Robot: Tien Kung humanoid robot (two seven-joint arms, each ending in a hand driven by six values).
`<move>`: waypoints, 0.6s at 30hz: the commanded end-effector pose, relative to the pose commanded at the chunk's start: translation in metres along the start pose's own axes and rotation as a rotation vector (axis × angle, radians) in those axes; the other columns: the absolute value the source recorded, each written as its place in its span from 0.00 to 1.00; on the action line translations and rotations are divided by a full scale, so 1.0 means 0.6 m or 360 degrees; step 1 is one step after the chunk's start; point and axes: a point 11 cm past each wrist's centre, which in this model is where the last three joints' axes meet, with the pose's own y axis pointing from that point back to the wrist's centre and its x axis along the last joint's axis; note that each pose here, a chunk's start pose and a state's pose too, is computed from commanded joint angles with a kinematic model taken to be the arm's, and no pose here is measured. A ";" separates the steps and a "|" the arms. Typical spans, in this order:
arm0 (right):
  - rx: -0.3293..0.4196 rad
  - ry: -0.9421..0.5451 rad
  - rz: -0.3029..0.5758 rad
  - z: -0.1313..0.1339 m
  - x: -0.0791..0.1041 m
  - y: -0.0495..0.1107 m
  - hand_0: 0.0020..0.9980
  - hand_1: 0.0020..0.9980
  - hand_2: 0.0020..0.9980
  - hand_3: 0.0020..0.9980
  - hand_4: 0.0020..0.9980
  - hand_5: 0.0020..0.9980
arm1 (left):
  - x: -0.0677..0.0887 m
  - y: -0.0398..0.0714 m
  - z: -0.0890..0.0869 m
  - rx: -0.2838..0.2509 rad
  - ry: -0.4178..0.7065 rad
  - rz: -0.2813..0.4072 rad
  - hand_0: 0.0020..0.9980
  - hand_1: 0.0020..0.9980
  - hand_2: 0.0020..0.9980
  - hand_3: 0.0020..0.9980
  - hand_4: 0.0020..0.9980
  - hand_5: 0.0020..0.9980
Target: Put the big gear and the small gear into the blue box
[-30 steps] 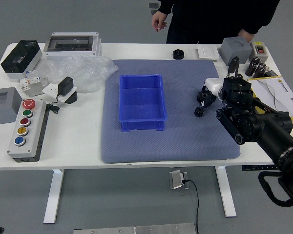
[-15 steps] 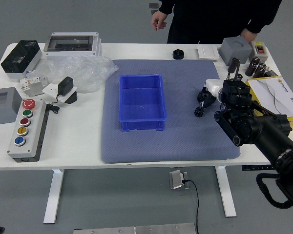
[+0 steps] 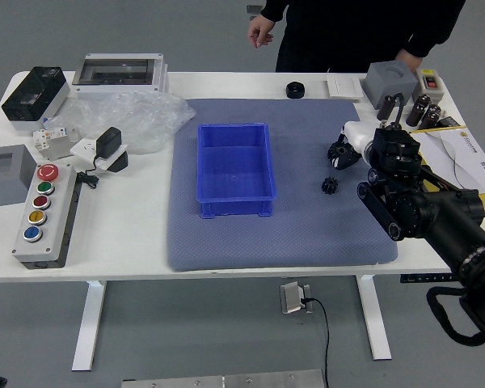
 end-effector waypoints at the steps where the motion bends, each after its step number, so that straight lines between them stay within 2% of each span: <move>1: 0.0000 0.0000 0.0003 0.001 0.001 0.000 0.56 0.46 0.48 0.56 0.57 0.22 | 0.000 0.000 0.000 0.0000 0.0001 0.0000 0.83 0.79 0.78 0.76 0.66 0.38; 8: 0.0009 0.0013 0.0045 0.005 0.016 0.004 0.56 0.46 0.48 0.56 0.56 0.22 | 0.002 0.000 -0.003 0.0002 0.0010 0.0002 0.83 0.79 0.78 0.76 0.66 0.38; 15: 0.0050 0.0039 0.0141 0.004 0.050 0.019 0.56 0.46 0.48 0.56 0.56 0.21 | 0.006 -0.001 -0.007 0.0005 0.0027 0.0007 0.83 0.79 0.78 0.76 0.66 0.38; 18: 0.0080 0.0049 0.0187 -0.002 0.065 0.028 0.56 0.46 0.48 0.56 0.53 0.18 | 0.008 -0.001 -0.010 0.0007 0.0034 0.0009 0.83 0.79 0.78 0.76 0.66 0.38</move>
